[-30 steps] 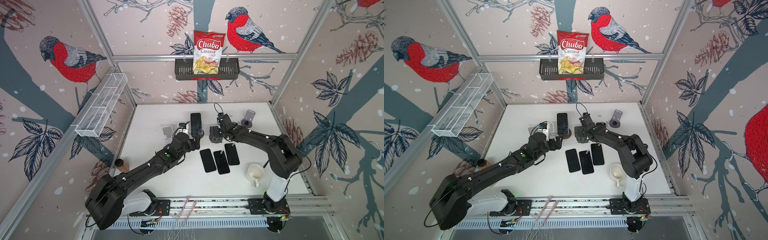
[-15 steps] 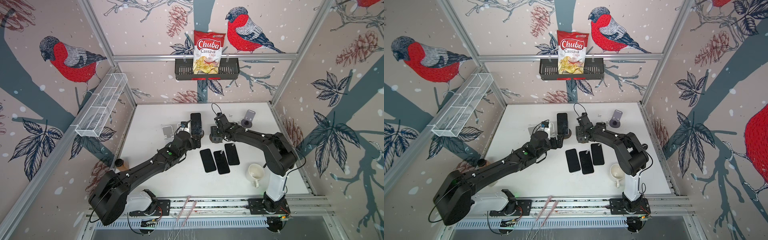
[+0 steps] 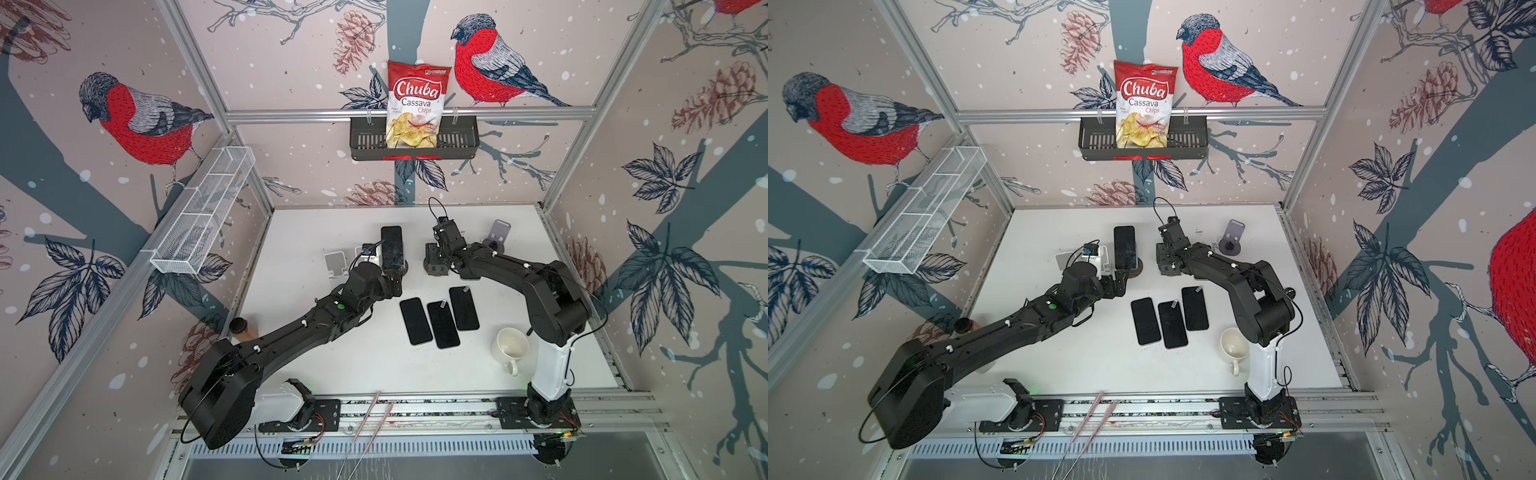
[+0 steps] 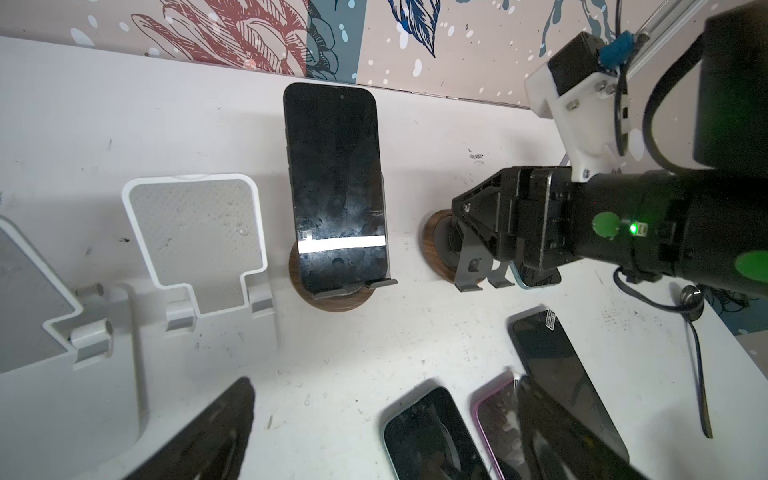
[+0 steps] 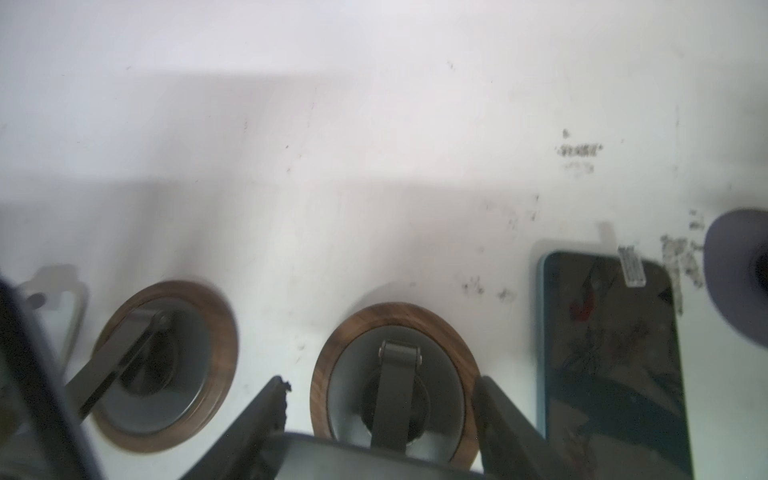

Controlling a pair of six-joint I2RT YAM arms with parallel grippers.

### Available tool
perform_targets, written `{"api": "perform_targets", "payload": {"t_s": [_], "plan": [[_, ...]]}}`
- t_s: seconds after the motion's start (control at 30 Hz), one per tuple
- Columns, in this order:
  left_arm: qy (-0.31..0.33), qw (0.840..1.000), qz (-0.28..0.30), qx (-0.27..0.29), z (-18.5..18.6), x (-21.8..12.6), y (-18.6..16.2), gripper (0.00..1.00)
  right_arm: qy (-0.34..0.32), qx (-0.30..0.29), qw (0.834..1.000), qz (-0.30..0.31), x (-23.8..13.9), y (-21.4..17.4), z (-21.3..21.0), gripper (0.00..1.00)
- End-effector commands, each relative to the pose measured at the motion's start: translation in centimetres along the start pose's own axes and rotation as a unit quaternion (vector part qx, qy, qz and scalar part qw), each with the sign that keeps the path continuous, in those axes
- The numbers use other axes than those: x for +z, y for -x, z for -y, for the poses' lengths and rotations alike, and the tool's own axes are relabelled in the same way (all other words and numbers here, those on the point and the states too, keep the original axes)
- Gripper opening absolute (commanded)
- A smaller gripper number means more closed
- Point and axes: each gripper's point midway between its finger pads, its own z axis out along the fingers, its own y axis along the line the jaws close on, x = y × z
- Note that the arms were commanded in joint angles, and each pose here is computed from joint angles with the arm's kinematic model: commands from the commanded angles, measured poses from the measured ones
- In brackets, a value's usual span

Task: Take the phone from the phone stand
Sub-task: 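Bring the left gripper around the wooden-stand black phone while the right gripper hovers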

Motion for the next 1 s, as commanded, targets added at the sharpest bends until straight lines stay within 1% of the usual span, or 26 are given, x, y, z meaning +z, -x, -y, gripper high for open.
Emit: {"api": "perform_targets", "payload": {"t_s": [0.0, 0.1, 0.23, 0.37, 0.5, 0.6, 0.67, 0.73, 0.97], "plan": [[-0.003, 1.000, 0.010, -0.006, 0.2, 0.0, 0.6, 0.96, -0.002, -0.018, 1.000, 0.020, 0.9, 1.9, 0.3, 0.64], [-0.001, 1.000, 0.009, -0.005, 0.1, 0.1, 0.6, 0.96, -0.011, -0.022, 1.000, 0.016, 2.3, 2.5, 1.3, 0.64], [0.004, 1.000, 0.006, -0.003, 0.1, 0.3, 0.5, 0.96, -0.007, -0.023, 1.000, 0.016, 3.4, 3.5, 2.1, 0.65], [0.007, 1.000, 0.001, 0.001, 0.2, 0.7, 0.6, 0.96, 0.008, -0.027, 1.000, 0.009, 4.5, 3.7, 2.5, 0.68], [0.006, 1.000, -0.002, 0.002, 0.4, 1.1, 0.7, 0.96, 0.010, -0.029, 1.000, 0.005, 5.1, 3.7, 2.8, 0.69], [0.005, 1.000, -0.003, 0.003, 0.5, 1.3, 0.7, 0.96, 0.011, -0.031, 0.999, 0.004, 5.2, 3.7, 2.9, 0.74], [0.005, 1.000, -0.004, 0.004, 0.7, 1.5, 0.8, 0.96, 0.011, -0.033, 0.999, 0.004, 5.2, 3.6, 2.9, 0.80], [0.003, 1.000, -0.006, 0.007, 0.9, 1.8, 1.0, 0.96, 0.011, -0.032, 0.999, 0.007, 4.9, 3.8, 2.9, 0.84], [0.018, 1.000, -0.014, 0.011, 1.0, 2.6, 1.6, 0.96, 0.015, -0.025, 0.999, 0.035, 2.8, 6.1, 3.0, 0.95]]}}
